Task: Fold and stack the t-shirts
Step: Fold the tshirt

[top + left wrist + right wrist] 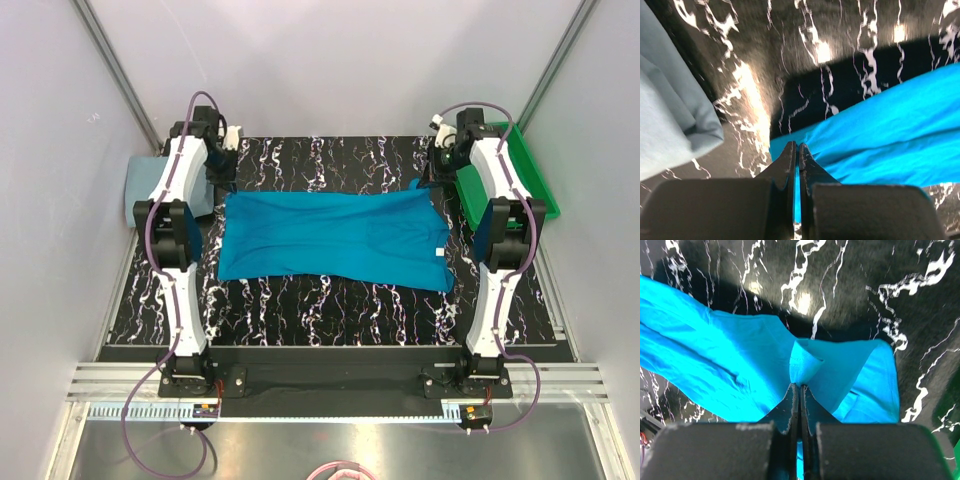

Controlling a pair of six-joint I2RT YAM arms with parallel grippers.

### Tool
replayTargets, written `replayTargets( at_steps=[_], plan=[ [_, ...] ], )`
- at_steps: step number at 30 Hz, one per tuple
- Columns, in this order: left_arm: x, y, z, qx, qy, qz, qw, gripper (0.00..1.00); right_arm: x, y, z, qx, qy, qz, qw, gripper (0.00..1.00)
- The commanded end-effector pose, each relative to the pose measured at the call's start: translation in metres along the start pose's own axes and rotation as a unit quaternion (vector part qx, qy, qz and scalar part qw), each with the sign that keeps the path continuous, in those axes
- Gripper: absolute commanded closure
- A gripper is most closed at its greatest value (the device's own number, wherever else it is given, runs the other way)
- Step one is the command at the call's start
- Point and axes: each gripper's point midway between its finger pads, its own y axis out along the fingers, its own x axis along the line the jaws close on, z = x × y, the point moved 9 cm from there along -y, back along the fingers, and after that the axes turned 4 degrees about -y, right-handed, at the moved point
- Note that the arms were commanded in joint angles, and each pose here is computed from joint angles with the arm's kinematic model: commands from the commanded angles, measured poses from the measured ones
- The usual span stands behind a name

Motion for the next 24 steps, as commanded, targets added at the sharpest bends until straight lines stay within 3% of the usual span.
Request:
replayTargets(
  at_steps=[1, 13, 24],
  plan=[
    [-0.008, -0.029, 0.006, -0.013, 0.011, 0.016, 1.0, 1.0, 0.015, -0.027, 0.0, -0.013, -0.022, -0.009, 1.0, 1.0],
    [-0.005, -0.021, 0.052, 0.054, -0.005, 0.028, 0.998, 1.0, 0.02, -0.033, 0.031, 0.021, -0.017, -0.013, 1.0, 1.0],
    [0.014, -0.016, 0.054, 0.068, -0.023, -0.008, 0.997, 1.0, 0.019, -0.025, 0.068, 0.069, -0.009, -0.016, 0.997, 1.0]
  ],
)
